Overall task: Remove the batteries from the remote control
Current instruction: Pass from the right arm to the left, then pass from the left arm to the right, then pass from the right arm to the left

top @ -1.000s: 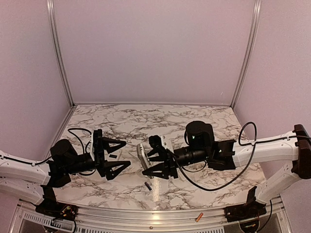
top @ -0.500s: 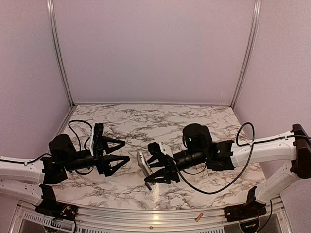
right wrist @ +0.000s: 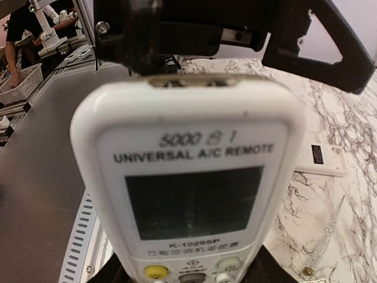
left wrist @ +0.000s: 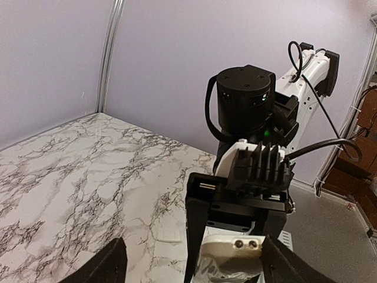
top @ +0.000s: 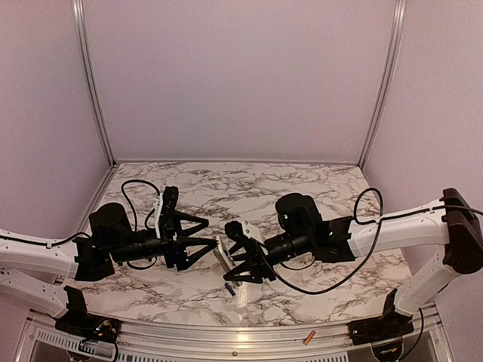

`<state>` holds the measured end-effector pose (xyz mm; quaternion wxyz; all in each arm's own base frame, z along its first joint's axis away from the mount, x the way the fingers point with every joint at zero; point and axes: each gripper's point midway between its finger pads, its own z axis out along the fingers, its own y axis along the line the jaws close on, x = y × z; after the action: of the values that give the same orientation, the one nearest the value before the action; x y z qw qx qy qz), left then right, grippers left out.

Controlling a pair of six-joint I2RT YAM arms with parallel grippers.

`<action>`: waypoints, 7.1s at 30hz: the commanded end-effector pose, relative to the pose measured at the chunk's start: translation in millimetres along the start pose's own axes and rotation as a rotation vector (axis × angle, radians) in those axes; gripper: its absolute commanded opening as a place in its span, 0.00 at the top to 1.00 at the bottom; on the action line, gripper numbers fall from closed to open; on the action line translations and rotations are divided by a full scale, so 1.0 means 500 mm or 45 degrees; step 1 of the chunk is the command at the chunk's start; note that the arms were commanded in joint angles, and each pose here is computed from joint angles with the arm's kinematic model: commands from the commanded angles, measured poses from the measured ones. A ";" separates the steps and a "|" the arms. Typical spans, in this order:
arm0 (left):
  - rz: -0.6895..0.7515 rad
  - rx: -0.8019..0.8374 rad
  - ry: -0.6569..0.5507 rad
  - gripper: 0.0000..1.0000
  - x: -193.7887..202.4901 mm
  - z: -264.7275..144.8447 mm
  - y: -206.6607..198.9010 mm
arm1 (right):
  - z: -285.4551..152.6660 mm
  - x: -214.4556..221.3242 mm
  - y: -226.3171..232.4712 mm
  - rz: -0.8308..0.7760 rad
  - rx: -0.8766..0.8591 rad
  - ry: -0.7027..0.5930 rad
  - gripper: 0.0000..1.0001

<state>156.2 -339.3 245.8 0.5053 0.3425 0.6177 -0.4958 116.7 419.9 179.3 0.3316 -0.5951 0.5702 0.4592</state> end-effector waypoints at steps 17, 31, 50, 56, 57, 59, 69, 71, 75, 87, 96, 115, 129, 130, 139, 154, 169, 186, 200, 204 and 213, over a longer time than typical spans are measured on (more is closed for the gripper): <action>0.018 0.080 0.117 0.15 0.048 0.060 -0.035 | -0.018 -0.086 -0.035 0.018 0.045 -0.134 0.99; 0.015 0.148 0.094 0.76 0.052 0.066 -0.050 | -0.027 -0.090 -0.033 -0.009 0.058 -0.155 0.98; -0.308 -0.379 -0.103 0.89 -0.001 0.025 0.085 | -0.091 -0.082 -0.104 -0.028 0.554 -0.227 0.09; -0.399 -0.455 -0.167 0.89 -0.019 0.012 0.105 | -0.071 -0.074 -0.107 -0.061 0.640 -0.251 0.10; -0.416 -0.471 -0.181 0.89 -0.022 0.008 0.110 | -0.067 -0.073 -0.106 -0.071 0.646 -0.255 0.10; -0.449 -0.502 -0.202 0.89 -0.024 0.002 0.120 | -0.054 -0.070 -0.100 -0.095 0.659 -0.253 0.10; -0.550 -0.557 -0.291 0.89 -0.040 -0.006 0.141 | -0.018 -0.061 -0.123 -0.130 0.762 -0.241 0.12; -0.554 -0.551 -0.296 0.89 -0.042 -0.005 0.140 | -0.015 -0.060 -0.133 -0.131 0.798 -0.241 0.12; -0.571 -0.534 -0.294 0.88 -0.041 -0.004 0.136 | -0.012 -0.067 -0.142 -0.148 0.829 -0.271 0.12; -0.599 -0.493 -0.320 0.88 -0.047 -0.019 0.125 | 0.011 -0.115 -0.177 -0.238 0.908 -0.333 0.30; -0.608 -0.482 -0.331 0.88 -0.045 -0.033 0.122 | 0.037 -0.134 -0.200 -0.290 0.942 -0.336 0.53; -0.603 -0.513 -0.334 0.65 -0.030 -0.051 0.132 | 0.057 -0.130 -0.199 -0.285 0.899 -0.315 1.00; -0.530 -0.590 -0.299 0.19 -0.017 -0.060 0.149 | 0.052 -0.116 -0.191 -0.227 0.852 -0.264 1.00; -0.523 -0.592 -0.298 0.18 -0.016 -0.060 0.150 | 0.050 -0.116 -0.190 -0.220 0.847 -0.264 1.00; -0.299 -0.630 -0.224 0.06 -0.007 -0.072 0.152 | 0.029 -0.084 -0.189 -0.092 0.732 -0.150 1.00; 0.414 -0.746 -0.027 0.01 0.017 -0.087 0.176 | -0.131 -0.012 -0.155 0.355 0.717 0.067 1.00; 0.882 -0.136 0.014 0.01 0.134 -0.032 0.048 | -0.161 0.079 -0.067 0.652 0.224 0.282 1.00; 1.213 0.281 0.255 0.07 0.258 -0.005 -0.016 | -0.092 0.102 -0.043 0.855 -0.155 0.323 1.00; 1.323 0.296 0.224 0.13 0.260 0.028 -0.024 | -0.037 0.125 0.009 0.913 -0.292 0.422 1.00; 1.321 0.277 0.239 0.15 0.264 0.038 -0.016 | -0.022 0.124 0.013 0.906 -0.297 0.438 1.00; 1.323 0.284 0.317 0.33 0.289 0.057 -0.001 | -0.002 0.124 0.009 0.908 -0.279 0.456 1.00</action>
<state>124.0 -372.3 109.3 0.5725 0.7053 0.3642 -0.2052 105.9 382.0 113.1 -0.0308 -0.4531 0.7465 0.4863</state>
